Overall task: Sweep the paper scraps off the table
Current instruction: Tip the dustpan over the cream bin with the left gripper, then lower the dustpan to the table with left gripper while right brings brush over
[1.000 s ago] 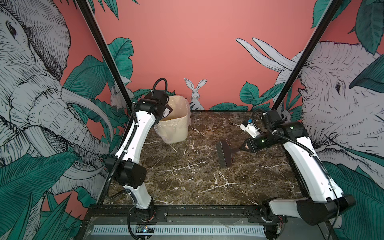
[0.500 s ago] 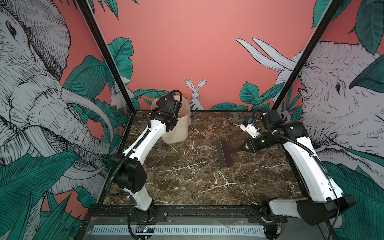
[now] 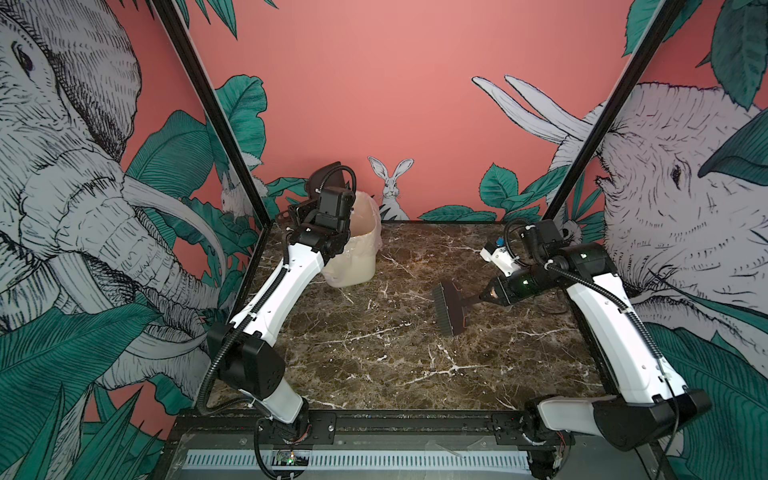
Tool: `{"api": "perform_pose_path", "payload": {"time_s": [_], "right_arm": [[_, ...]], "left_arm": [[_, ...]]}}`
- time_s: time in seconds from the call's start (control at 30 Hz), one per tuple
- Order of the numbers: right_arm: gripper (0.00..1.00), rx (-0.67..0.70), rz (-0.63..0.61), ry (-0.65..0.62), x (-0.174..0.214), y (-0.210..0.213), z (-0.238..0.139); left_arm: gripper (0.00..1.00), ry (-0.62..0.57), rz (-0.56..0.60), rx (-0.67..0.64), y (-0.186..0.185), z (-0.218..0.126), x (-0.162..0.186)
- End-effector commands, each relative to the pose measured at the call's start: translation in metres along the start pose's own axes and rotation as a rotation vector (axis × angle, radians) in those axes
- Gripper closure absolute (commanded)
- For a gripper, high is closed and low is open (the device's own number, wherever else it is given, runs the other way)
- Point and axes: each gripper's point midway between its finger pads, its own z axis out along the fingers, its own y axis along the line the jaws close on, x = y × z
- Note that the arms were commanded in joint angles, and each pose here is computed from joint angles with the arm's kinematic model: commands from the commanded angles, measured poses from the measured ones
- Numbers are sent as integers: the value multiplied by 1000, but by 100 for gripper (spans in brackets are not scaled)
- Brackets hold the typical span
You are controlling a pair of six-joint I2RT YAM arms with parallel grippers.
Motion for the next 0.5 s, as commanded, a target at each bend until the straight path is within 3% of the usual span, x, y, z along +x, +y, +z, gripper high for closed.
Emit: {"api": "perform_pose_path", "payload": {"time_s": [0.0,0.27,0.47], "right_arm": [[100,-2,-14,-36,-4,3,-8],[100,74,-10,-33,-5,-10,-8],[100,143,23,-66,-8,-27,-13]], "left_arm": [[100,-40,-185,-12,33,-18,20],[100,-205,-401,109,45,-59,17],[100,-362,-443,266,11,-114,-14]]}}
